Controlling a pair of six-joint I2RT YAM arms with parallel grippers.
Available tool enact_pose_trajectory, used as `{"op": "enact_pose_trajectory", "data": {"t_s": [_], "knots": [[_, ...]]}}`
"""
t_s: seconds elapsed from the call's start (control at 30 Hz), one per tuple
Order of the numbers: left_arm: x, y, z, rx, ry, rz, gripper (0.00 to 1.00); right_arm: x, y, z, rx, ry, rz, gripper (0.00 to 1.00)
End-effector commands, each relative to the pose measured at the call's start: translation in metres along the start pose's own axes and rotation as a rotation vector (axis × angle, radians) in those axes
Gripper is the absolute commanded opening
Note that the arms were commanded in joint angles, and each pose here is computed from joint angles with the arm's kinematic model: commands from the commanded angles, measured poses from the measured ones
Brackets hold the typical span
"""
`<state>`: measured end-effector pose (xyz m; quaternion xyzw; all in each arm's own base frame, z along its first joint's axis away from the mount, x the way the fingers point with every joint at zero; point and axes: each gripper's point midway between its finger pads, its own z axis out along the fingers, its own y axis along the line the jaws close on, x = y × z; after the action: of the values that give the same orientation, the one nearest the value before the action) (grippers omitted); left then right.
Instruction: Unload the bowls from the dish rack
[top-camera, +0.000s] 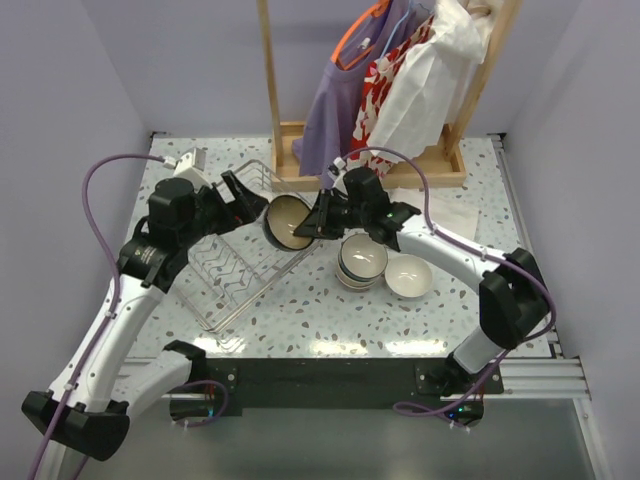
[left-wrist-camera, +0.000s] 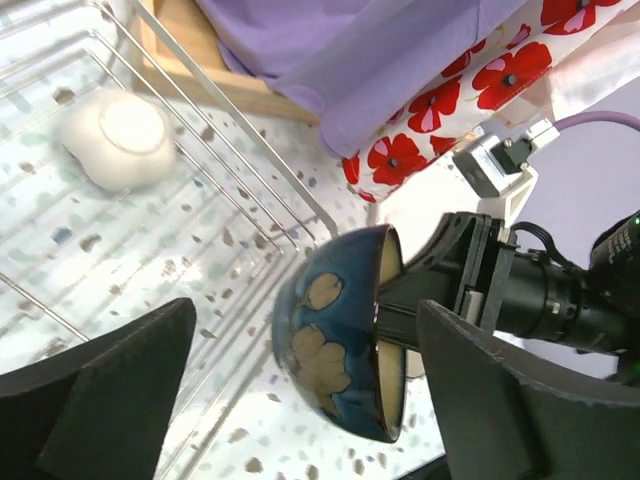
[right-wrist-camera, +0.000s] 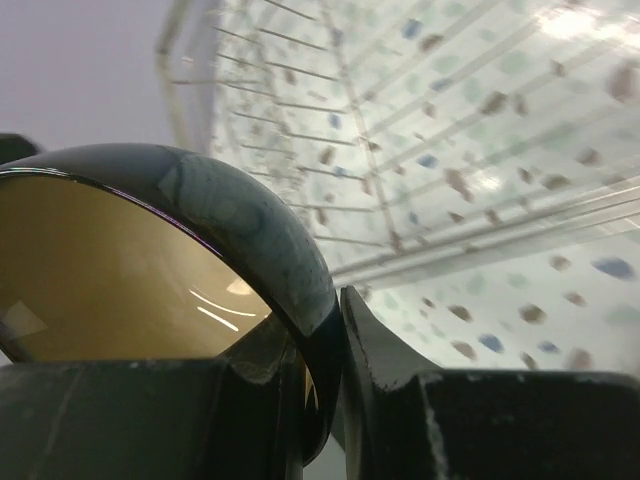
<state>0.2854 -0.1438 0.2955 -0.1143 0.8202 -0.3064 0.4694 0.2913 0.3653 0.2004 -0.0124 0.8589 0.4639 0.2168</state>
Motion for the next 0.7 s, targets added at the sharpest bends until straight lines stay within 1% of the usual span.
{"op": "enact_pose_trajectory", "data": {"t_s": [0.0, 0.07, 0.1, 0.17, 0.23, 0.27, 0.33, 0.43, 0.6, 0.67], "knots": [[-0.037, -0.007, -0.016, 0.001, -0.156, 0.122, 1.0, -0.022, -0.016, -0.047, 0.157, -0.08, -0.126, 0.0], [-0.041, -0.006, -0.021, -0.001, -0.173, 0.179, 1.0, -0.02, -0.033, -0.061, 0.228, -0.073, -0.138, 0.0], [-0.041, -0.004, -0.021, -0.01, -0.171, 0.197, 1.0, -0.027, -0.038, -0.073, 0.255, -0.104, -0.142, 0.0], [-0.043, 0.003, -0.023, -0.043, -0.178, 0.243, 1.0, -0.028, -0.048, -0.09, 0.308, -0.11, -0.162, 0.0], [-0.04, 0.009, -0.023, -0.059, -0.169, 0.279, 1.0, -0.04, -0.048, -0.113, 0.337, -0.16, -0.198, 0.0], [-0.037, 0.014, -0.022, -0.072, -0.162, 0.299, 1.0, -0.039, -0.051, -0.122, 0.365, -0.153, -0.201, 0.0], [-0.035, 0.021, -0.02, -0.096, -0.163, 0.31, 1.0, -0.047, -0.058, -0.142, 0.424, -0.183, -0.233, 0.0], [-0.025, 0.032, -0.013, -0.115, -0.14, 0.33, 1.0, -0.049, -0.07, -0.168, 0.496, -0.187, -0.245, 0.0], [-0.006, 0.048, 0.001, -0.141, -0.085, 0.332, 1.0, -0.048, -0.113, -0.209, 0.652, -0.192, -0.197, 0.0], [0.0, 0.053, 0.005, -0.148, -0.062, 0.336, 1.0, -0.044, -0.125, -0.221, 0.678, -0.19, -0.178, 0.0]]}}
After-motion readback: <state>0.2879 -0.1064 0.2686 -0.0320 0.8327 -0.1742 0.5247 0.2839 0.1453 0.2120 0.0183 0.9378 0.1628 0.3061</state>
